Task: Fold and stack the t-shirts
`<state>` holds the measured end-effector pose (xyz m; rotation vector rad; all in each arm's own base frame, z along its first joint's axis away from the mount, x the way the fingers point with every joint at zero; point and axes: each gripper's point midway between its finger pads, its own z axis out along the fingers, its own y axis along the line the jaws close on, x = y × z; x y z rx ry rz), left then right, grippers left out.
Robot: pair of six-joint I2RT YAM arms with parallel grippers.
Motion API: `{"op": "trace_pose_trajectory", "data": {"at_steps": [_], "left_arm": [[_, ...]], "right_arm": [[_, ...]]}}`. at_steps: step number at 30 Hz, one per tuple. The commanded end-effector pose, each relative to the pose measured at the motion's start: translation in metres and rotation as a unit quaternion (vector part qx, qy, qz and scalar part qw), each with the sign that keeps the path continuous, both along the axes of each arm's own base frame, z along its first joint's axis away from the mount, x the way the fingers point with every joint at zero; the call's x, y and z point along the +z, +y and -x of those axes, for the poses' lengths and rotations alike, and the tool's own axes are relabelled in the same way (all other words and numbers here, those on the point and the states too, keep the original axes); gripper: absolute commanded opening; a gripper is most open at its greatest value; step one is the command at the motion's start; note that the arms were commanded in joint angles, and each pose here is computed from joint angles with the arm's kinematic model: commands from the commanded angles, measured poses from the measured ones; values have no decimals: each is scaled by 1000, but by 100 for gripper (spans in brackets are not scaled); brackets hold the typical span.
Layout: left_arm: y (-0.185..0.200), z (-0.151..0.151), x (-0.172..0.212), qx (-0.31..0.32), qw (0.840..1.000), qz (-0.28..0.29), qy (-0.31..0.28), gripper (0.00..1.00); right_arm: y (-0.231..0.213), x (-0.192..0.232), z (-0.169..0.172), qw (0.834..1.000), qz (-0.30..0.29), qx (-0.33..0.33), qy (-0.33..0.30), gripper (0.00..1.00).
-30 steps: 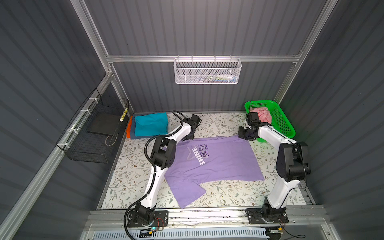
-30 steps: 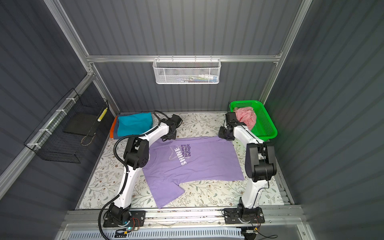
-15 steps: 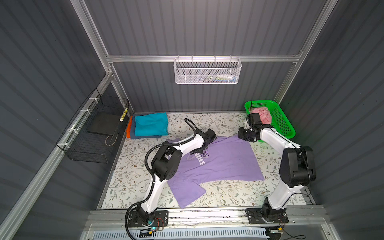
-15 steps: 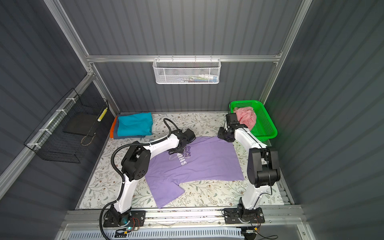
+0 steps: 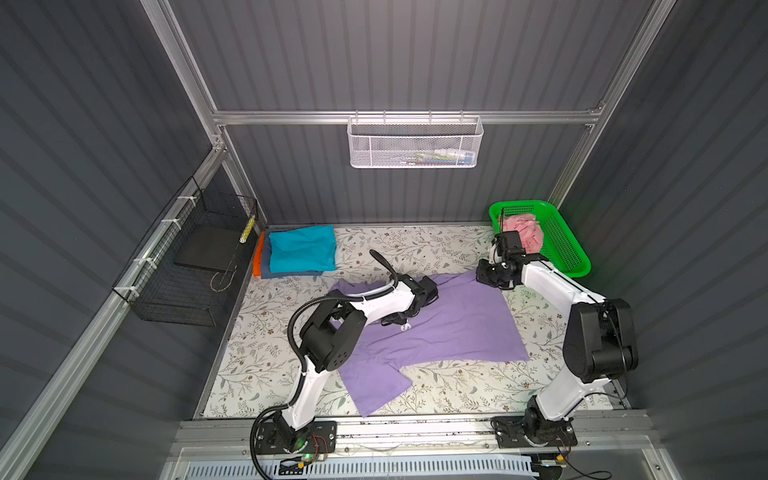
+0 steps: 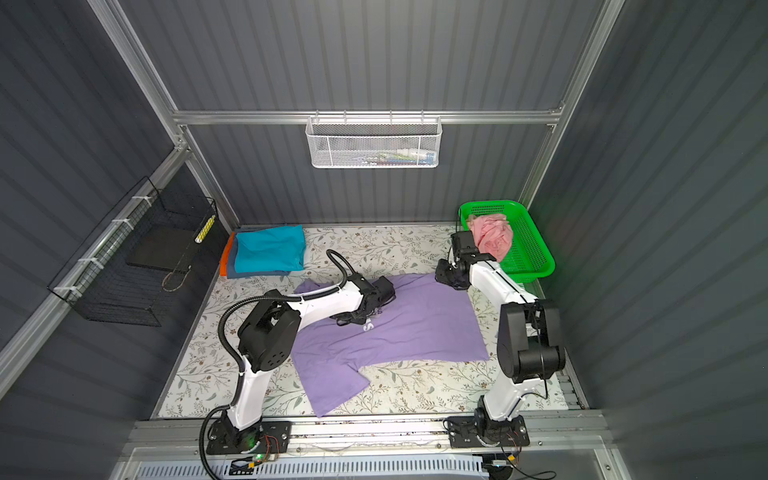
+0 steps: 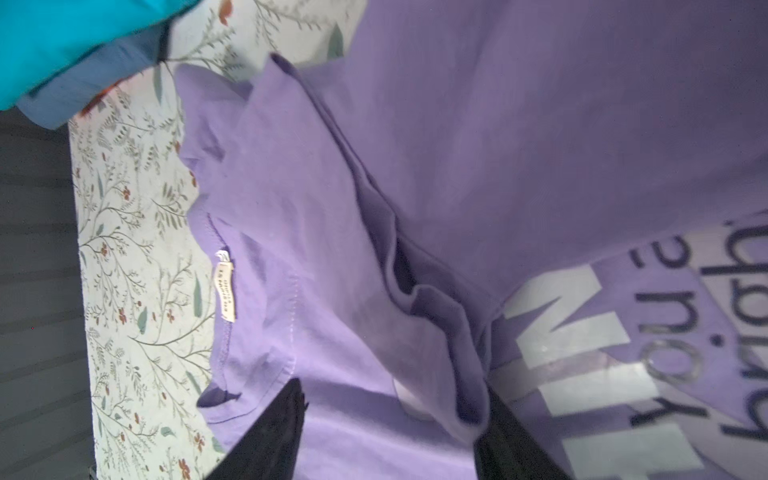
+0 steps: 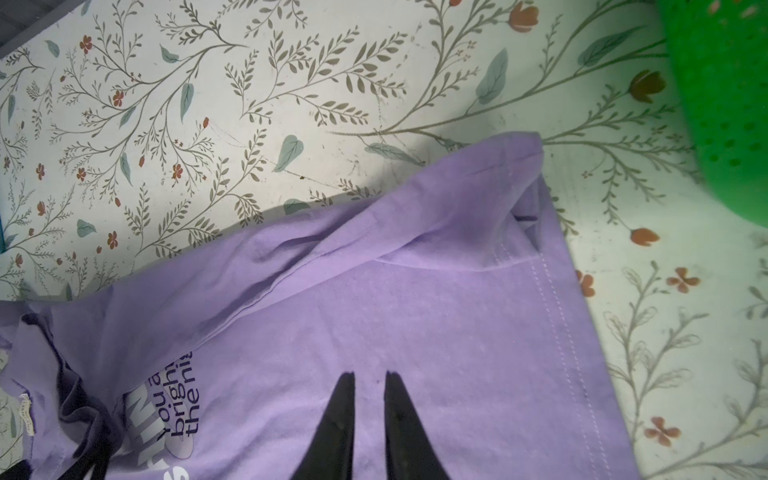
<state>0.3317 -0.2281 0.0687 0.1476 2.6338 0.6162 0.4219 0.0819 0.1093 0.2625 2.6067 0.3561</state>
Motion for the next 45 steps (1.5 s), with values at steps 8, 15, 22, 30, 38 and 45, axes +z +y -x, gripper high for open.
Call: {"op": "trace_pose_trajectory", "data": {"at_steps": [8,15,22,30,38,45], "left_arm": [[16,-76,22,4,998,52,-25,68],[36,-105,-5,22,997,76,-4,57],[48,-122,-24,34,997,75,11,66],[58,-119,-34,49,995,80,24,12],[73,-101,2,58,995,81,-2,0],[83,-70,21,66,991,112,-13,0]], "right_arm": [[-4,3,18,1000,23,16,-14,18],[-6,14,25,997,26,25,-70,18],[-5,10,34,996,21,29,-80,20],[-6,8,38,996,23,30,-75,21],[-2,0,38,998,15,30,-59,21],[-1,5,38,997,14,33,-64,21]]}}
